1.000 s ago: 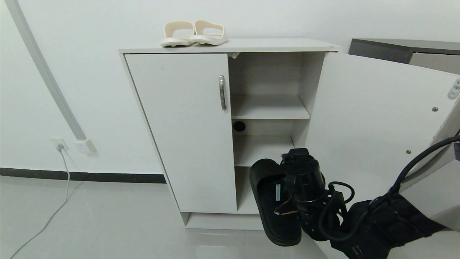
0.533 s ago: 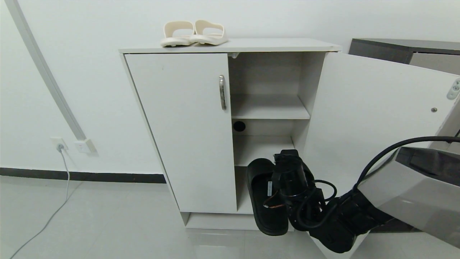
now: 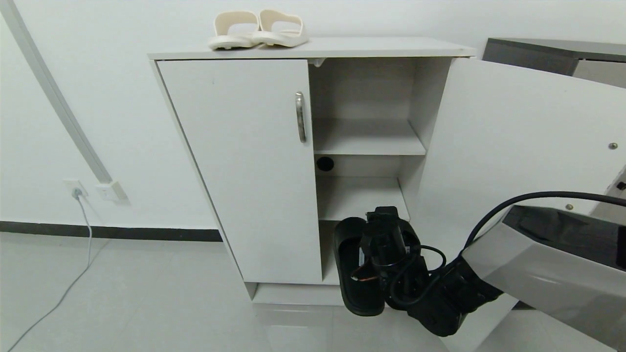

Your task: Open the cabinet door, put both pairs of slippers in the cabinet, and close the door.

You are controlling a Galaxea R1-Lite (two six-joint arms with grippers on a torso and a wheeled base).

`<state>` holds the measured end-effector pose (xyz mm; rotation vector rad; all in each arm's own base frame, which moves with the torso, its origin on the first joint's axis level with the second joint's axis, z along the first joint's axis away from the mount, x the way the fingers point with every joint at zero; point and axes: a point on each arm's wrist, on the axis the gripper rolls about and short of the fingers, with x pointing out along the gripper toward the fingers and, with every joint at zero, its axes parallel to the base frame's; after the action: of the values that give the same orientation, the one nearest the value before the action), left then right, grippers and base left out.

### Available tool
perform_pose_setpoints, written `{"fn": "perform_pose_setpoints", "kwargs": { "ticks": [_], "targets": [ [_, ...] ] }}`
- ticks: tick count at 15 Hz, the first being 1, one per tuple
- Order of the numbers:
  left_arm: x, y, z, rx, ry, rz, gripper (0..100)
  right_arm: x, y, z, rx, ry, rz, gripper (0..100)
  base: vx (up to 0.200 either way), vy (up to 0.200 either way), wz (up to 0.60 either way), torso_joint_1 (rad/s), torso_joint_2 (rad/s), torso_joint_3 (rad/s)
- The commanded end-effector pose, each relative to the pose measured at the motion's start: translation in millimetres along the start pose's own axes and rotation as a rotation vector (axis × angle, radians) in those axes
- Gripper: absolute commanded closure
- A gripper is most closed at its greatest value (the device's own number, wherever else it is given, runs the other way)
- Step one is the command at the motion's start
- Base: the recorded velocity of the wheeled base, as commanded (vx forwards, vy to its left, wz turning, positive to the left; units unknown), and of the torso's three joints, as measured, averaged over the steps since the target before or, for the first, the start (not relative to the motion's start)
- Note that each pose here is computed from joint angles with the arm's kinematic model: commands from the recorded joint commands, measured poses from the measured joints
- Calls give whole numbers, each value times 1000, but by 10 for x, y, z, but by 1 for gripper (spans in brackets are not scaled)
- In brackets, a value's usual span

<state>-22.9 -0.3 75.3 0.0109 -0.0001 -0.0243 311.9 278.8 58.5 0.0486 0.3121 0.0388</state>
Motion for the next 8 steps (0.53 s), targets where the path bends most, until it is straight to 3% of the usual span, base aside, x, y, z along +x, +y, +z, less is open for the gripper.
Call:
{"fn": "perform_pose_setpoints", "kwargs": {
  "ticks": [1,5,8],
  "targets": [
    [1,0,0,0,2,0,100,37,12,-47,-9,6,-5,100,0,0,0,2,2,-178],
    [1,0,0,1,2,0,100,73,25,-112,-22,-7,-19,100,0,0,0,5,8,-189],
    [1,0,2,0,0,1,100,85,61,-85,-12,-85,3,100,0,0,0,1,2,-33]
  ]
}}
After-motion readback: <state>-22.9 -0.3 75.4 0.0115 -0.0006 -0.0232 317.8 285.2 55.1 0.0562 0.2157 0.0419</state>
